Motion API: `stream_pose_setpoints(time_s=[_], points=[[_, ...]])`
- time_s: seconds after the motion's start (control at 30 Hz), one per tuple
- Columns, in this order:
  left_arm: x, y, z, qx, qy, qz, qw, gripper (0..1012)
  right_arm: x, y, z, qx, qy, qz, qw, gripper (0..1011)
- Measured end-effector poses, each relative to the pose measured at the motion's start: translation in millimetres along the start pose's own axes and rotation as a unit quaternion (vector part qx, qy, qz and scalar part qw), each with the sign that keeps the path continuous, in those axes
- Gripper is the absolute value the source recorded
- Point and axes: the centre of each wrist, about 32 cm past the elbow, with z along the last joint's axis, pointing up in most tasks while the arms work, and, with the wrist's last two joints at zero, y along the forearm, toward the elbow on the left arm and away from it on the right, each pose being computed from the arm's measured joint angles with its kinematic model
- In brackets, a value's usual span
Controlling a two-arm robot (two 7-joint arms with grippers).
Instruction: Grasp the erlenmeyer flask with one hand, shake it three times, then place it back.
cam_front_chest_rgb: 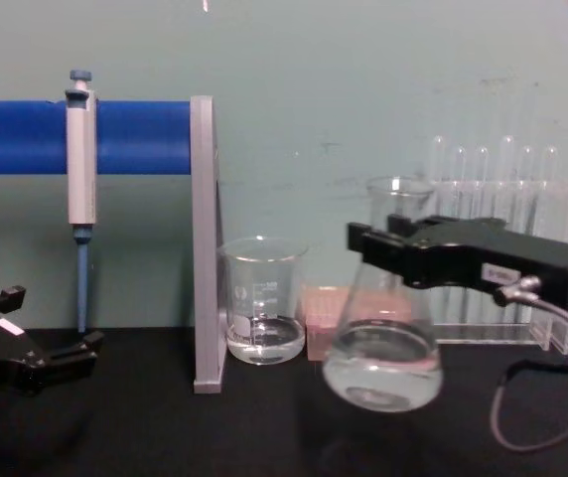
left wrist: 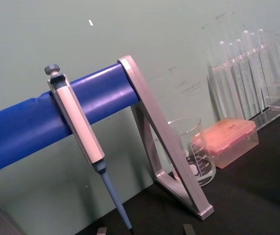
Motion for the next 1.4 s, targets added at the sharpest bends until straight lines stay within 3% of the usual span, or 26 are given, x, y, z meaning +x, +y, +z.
stream_pose_setpoints(time_s=[0.4,0.63,0.97,1.4], points=[[0.0,0.0,0.0,0.000,0.000,0.000,1.0000,1001,13.7,-27.0,-2.8,-0.006,0.002,-0.083,0.9965,451],[0.0,0.0,0.0,0.000,0.000,0.000,1.0000,1001,18.2,-32.4,-3.4,-0.008,0.002,-0.104,0.9946,451],[0.0,0.0,0.0,0.000,0.000,0.000,1.0000,1001,20.2,-27.8,-3.4,-0.008,0.002,-0.101,0.9948,451],[0.0,0.0,0.0,0.000,0.000,0.000,1.0000,1001,13.1,-9.6,-2.2,-0.008,0.000,-0.054,0.9985,451]])
